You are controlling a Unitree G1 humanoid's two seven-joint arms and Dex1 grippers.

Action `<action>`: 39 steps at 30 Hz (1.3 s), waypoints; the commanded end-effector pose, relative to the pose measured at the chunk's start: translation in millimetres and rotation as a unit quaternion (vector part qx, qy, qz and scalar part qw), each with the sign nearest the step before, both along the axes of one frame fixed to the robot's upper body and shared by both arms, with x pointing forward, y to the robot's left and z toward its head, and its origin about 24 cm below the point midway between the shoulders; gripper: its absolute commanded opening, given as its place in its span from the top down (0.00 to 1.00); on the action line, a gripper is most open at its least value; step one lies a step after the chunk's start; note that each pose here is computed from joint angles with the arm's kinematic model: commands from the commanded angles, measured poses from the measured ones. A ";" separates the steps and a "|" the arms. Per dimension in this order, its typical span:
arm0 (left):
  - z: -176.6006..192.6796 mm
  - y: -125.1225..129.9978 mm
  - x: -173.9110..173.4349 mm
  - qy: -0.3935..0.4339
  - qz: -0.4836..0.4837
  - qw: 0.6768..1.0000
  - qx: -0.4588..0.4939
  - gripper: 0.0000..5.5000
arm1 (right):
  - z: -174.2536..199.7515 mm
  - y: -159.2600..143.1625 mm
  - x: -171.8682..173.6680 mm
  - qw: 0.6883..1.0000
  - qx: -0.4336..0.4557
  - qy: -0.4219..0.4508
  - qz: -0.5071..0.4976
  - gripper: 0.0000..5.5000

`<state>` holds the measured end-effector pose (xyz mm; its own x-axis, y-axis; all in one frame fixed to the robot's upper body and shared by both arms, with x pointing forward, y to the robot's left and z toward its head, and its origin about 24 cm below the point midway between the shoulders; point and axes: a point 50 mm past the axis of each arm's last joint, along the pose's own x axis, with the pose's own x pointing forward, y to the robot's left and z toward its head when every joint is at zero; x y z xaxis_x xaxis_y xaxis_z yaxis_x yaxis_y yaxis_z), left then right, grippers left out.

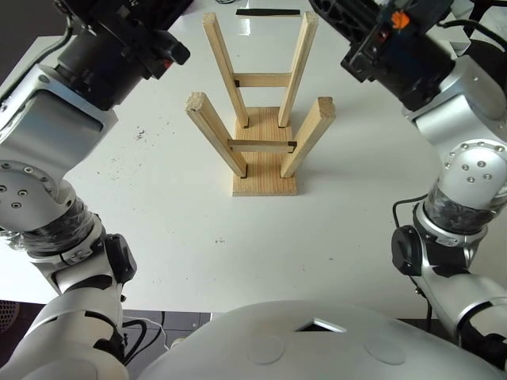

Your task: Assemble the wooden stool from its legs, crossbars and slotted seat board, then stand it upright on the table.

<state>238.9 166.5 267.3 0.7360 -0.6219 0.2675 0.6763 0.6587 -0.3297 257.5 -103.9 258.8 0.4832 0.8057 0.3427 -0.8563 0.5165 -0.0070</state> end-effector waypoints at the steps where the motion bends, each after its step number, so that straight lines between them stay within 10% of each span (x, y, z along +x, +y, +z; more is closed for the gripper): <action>1: -70.1 -7.1 3.2 0.140 -0.019 0.990 0.015 1.00 | -54.0 8.2 2.0 0.993 -0.093 0.073 -0.009 1.00; 13: -92.1 -11.0 -0.6 0.153 -0.015 0.988 -0.014 1.00 | -70.2 13.8 -0.4 0.992 -0.082 0.095 0.009 1.00; 22: 6.9 76.7 -1.9 -0.071 0.122 0.979 -0.150 1.00 | -15.5 -43.4 23.4 0.994 0.049 0.048 -0.082 1.00; 31: -185.8 103.0 -44.0 0.217 0.096 0.950 0.202 1.00 | -140.2 -70.2 51.6 0.956 -0.244 0.044 -0.158 1.00; 39: -203.0 34.1 -45.0 0.176 -0.031 0.967 0.184 1.00 | -154.3 -49.2 50.7 0.963 -0.263 0.038 0.038 1.00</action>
